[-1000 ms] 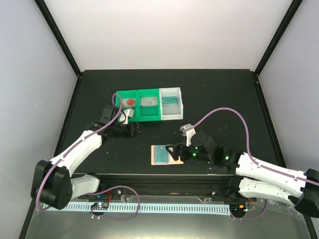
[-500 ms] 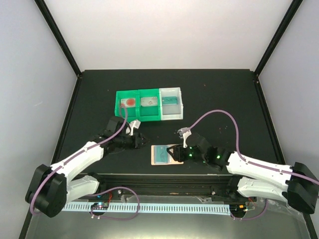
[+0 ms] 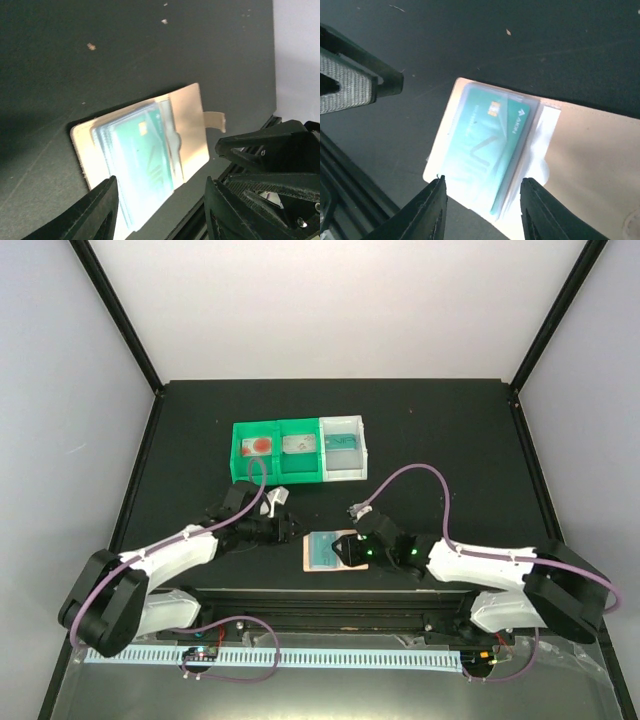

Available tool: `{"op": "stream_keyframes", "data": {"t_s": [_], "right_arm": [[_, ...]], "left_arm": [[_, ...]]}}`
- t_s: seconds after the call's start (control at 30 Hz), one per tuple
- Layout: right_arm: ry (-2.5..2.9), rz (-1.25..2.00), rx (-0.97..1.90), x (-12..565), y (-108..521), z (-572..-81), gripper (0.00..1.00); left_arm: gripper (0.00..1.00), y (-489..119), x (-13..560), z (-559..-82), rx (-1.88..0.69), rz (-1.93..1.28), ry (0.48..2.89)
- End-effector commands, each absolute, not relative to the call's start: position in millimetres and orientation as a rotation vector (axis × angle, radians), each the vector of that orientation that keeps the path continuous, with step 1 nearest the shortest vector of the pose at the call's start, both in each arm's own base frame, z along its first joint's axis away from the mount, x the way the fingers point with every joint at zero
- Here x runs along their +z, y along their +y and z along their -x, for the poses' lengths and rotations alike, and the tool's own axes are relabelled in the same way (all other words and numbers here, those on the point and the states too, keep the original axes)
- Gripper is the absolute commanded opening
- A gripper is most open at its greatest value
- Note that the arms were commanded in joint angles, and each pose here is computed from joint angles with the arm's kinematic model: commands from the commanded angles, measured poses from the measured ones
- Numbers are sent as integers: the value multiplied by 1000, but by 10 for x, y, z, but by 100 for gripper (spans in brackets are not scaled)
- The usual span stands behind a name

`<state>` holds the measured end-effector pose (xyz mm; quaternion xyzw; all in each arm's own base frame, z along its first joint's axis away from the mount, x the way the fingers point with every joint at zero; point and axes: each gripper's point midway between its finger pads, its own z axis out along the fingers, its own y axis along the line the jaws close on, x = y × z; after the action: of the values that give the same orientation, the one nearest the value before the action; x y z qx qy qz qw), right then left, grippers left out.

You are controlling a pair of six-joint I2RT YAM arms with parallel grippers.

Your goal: Take the credit cards out of the card holder

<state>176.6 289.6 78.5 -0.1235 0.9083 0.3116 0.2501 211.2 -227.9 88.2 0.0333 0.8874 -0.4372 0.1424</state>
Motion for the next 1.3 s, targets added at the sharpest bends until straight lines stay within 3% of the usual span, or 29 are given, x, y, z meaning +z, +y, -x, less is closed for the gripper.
{"op": "stream_keyframes", "data": {"t_s": [0.0,0.53,1.13,1.27], "right_arm": [[2471,284,863,707,2973,-1845,41],[2581,325,835,318,3101,-1810,33],[2605,318,850,144,3054,-1739,2],[2617,305,830,97,3016,-1738,1]], "left_arm": [[50,-2328,827,-2147,-1296,-75,2538],[51,-2243,659,-2104,-1250,-9,2565],[54,-2364,685,-2048,-1368,9,2545],[55,-2411,702,-2031,-1400,4,2540]]}}
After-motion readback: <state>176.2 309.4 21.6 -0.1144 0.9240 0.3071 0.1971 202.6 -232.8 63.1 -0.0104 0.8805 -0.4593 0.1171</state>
